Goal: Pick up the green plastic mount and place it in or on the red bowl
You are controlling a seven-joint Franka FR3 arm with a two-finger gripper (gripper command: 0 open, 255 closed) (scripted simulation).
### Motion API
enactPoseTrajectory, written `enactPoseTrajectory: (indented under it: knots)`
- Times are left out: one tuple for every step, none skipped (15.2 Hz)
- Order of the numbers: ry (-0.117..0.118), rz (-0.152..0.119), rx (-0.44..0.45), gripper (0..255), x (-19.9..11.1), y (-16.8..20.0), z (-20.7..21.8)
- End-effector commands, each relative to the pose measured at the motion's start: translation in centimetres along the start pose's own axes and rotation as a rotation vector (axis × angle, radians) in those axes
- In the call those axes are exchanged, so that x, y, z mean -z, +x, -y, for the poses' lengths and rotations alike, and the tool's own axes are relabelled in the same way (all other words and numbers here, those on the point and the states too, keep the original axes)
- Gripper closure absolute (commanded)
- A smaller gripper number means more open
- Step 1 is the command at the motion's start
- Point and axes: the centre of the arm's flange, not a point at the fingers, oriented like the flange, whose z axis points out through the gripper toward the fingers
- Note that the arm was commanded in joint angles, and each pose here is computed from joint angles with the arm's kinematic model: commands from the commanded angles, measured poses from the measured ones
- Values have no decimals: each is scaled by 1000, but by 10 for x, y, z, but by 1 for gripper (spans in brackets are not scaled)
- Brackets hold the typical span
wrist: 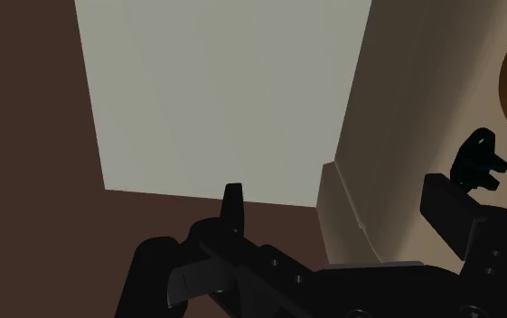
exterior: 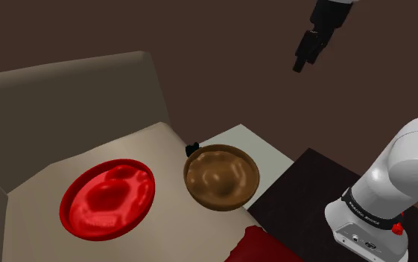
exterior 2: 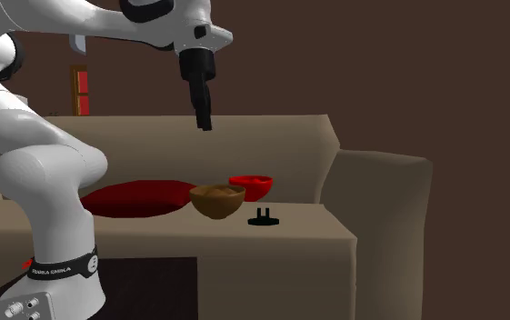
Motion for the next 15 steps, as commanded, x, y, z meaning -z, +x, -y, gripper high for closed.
enactPoseTrajectory:
  knots:
    - [0,0,0,0,0,0,0]
    - [0,4,-3,0,-8,5,9]
    - [1,8,-7,0,-16,10,19]
    - [1,13,-10,0,-25,15,28]
    - [2,17,-14,0,-33,21,37]
    - [2,21,-17,0,-41,26,46]
    - [2,25,-21,0,-49,31,56]
    - [3,29,-24,0,-57,36,65]
    - [3,34,-28,0,-66,41,74]
    - [3,38,-31,0,-74,46,83]
    - [4,42,-34,0,-82,51,92]
    - [4,46,-38,0,-91,56,102]
    - [5,50,-41,0,-99,62,111]
    - [5,55,-45,0,-107,67,120]
    - [5,59,-48,0,-116,72,129]
